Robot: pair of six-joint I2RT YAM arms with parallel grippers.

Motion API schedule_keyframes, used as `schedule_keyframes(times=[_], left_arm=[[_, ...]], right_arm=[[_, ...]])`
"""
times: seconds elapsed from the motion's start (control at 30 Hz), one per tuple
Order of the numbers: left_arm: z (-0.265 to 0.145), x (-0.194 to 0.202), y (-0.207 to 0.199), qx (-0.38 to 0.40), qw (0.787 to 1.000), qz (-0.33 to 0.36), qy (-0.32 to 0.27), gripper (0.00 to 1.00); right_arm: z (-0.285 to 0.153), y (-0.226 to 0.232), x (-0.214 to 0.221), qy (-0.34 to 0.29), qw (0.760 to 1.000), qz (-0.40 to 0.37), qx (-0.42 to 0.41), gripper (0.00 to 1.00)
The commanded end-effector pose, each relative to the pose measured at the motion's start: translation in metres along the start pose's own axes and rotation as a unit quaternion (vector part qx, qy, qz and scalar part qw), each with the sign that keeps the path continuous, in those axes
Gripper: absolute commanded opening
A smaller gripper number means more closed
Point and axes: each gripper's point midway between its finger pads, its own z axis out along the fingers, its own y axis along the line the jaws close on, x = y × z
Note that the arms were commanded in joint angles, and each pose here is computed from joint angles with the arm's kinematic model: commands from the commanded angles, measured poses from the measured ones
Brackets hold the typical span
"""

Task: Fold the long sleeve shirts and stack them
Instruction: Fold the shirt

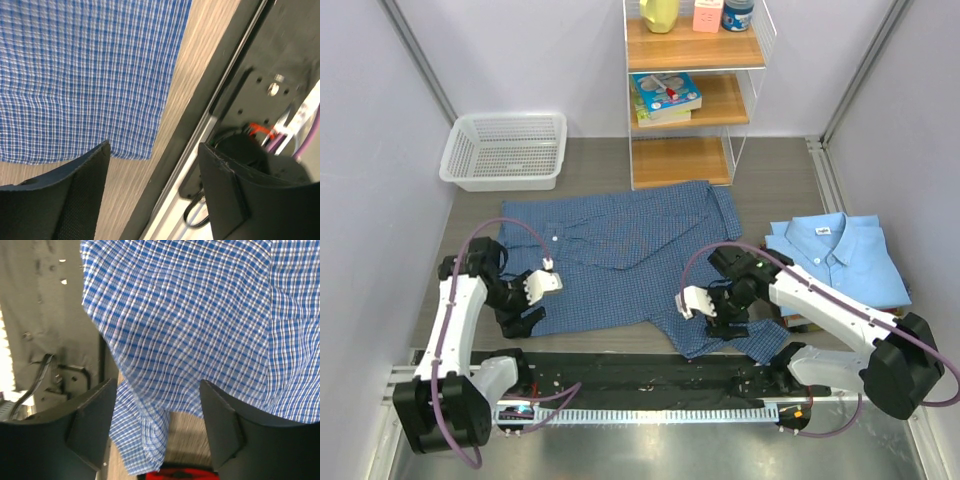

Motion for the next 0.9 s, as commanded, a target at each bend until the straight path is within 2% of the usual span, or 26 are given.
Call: schedule_keyframes(times=[0.0, 0.07, 0.13, 0.33, 0.37, 0.47, 0.53, 0.57, 0.63, 0.67, 0.73, 0.77, 0.87], left_arm=[[-0.008, 0.02, 0.011, 0.019, 0.996, 0.051, 0.074, 0.68], [-0.003, 0.027, 0.013, 0.032, 0.991, 0.087, 0.102, 0.68], [0.007, 0.038, 0.011, 0.045, 0.978, 0.13, 0.155, 0.68], [0.024, 0.047, 0.021, 0.061, 0.961, 0.167, 0.211, 0.7], [0.029, 0.053, 0.018, 0.074, 0.958, 0.167, 0.221, 0.7], [0.043, 0.05, 0.022, 0.064, 0.955, 0.186, 0.222, 0.7], [0.055, 0.05, 0.023, 0.049, 0.956, 0.192, 0.218, 0.69], [0.058, 0.048, 0.024, 0.041, 0.954, 0.203, 0.218, 0.67], [0.064, 0.048, 0.027, 0.025, 0.955, 0.204, 0.213, 0.62], [0.063, 0.047, 0.026, 0.019, 0.958, 0.196, 0.21, 0.54], [0.06, 0.045, 0.025, 0.011, 0.96, 0.189, 0.205, 0.46], [0.058, 0.044, 0.025, 0.006, 0.962, 0.185, 0.203, 0.36], [0.051, 0.037, 0.03, -0.026, 0.965, 0.177, 0.189, 0.16]], right_arm=[[0.011, -0.019, -0.005, 0.003, 0.999, 0.001, 0.043, 0.65], [0.013, -0.024, -0.008, 0.002, 0.999, 0.009, 0.047, 0.56], [0.014, -0.028, -0.008, 0.003, 0.998, 0.019, 0.054, 0.51], [0.014, -0.037, -0.013, -0.001, 0.997, 0.033, 0.064, 0.41], [0.015, -0.037, -0.013, 0.001, 0.997, 0.035, 0.063, 0.37], [0.012, -0.042, -0.016, 0.0, 0.997, 0.043, 0.071, 0.33], [0.012, -0.043, -0.017, 0.0, 0.996, 0.048, 0.073, 0.26], [0.011, -0.042, -0.017, -0.001, 0.996, 0.049, 0.075, 0.22], [0.009, -0.044, -0.019, -0.004, 0.995, 0.059, 0.082, 0.08], [0.008, -0.045, -0.019, -0.005, 0.994, 0.062, 0.084, 0.02], [0.005, -0.046, -0.021, -0.008, 0.993, 0.068, 0.092, 0.01], [0.003, -0.047, -0.022, -0.011, 0.993, 0.068, 0.096, 0.01], [-0.003, -0.049, -0.026, -0.02, 0.991, 0.071, 0.11, 0.01]])
